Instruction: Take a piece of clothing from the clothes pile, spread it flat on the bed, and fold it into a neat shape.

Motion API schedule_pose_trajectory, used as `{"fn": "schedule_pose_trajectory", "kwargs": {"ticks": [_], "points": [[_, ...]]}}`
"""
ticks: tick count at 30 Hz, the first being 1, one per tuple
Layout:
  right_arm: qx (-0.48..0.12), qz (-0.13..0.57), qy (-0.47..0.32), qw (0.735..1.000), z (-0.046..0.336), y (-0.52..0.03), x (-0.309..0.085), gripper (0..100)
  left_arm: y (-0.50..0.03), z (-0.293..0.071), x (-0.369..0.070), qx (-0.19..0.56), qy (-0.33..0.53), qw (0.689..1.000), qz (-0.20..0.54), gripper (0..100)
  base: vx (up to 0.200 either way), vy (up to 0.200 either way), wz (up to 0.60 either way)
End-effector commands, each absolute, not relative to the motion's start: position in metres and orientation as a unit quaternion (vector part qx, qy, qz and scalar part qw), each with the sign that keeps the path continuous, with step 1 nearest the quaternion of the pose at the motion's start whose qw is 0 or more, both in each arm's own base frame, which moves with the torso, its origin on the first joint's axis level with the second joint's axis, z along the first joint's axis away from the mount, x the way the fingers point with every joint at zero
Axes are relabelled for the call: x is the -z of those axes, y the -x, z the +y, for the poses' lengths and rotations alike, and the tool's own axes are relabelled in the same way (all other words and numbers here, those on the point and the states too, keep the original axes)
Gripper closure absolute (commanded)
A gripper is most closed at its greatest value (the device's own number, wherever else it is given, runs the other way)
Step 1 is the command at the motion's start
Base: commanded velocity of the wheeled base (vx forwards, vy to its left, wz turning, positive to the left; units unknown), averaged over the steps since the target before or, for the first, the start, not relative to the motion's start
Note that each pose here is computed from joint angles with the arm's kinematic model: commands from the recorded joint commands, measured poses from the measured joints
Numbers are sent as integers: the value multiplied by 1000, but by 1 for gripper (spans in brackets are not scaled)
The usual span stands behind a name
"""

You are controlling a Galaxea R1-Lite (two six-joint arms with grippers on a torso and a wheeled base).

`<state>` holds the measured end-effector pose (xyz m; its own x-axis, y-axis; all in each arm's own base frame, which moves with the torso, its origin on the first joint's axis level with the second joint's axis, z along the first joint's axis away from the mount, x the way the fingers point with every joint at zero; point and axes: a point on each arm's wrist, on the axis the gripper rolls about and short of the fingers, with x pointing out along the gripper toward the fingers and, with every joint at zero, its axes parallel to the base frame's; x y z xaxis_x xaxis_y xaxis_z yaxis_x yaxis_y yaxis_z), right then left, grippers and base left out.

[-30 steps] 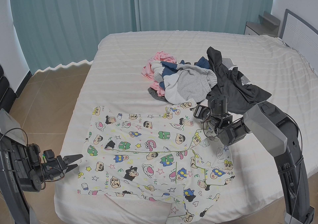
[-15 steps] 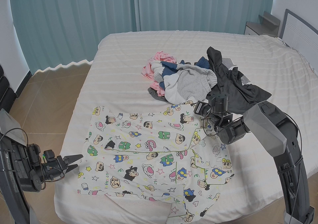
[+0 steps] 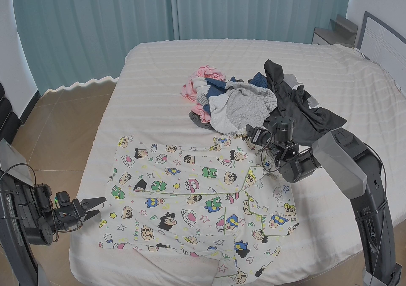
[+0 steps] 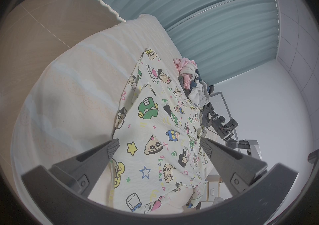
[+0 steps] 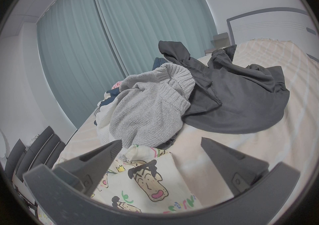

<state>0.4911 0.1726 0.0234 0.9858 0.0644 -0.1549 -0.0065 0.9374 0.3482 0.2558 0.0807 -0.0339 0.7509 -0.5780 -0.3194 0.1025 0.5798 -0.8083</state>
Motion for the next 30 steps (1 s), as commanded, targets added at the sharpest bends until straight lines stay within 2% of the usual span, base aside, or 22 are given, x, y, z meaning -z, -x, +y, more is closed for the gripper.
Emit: {"fn": "schedule_pose_trajectory", "kwargs": {"ticks": [1,3,10,14,15,18,24,30], "points": [[-13,84,-176,981,167,-482,-39,0,-256,81,32,205,407,844,283,0,0,0,0],[-12,92,-176,980,165,-472,-45,0,-255,81,32,204,408,844,283,0,0,0,0],[-31,170,-152,973,163,-382,-69,0,-253,80,29,203,409,843,284,0,0,0,0],[-49,186,-162,968,166,-341,-84,0,-250,79,29,203,411,841,287,0,0,0,0],[-56,201,-171,963,165,-317,-88,0,-249,79,28,203,411,841,287,0,0,0,0],[-60,228,-178,955,159,-287,-85,0,-247,78,26,203,412,841,287,0,0,0,0],[-50,286,-206,935,150,-251,-67,0,-229,70,5,203,413,841,284,0,-200,0,0],[-63,342,-211,914,158,-221,-47,0,-214,62,-4,206,411,839,290,0,-200,0,0]]}}
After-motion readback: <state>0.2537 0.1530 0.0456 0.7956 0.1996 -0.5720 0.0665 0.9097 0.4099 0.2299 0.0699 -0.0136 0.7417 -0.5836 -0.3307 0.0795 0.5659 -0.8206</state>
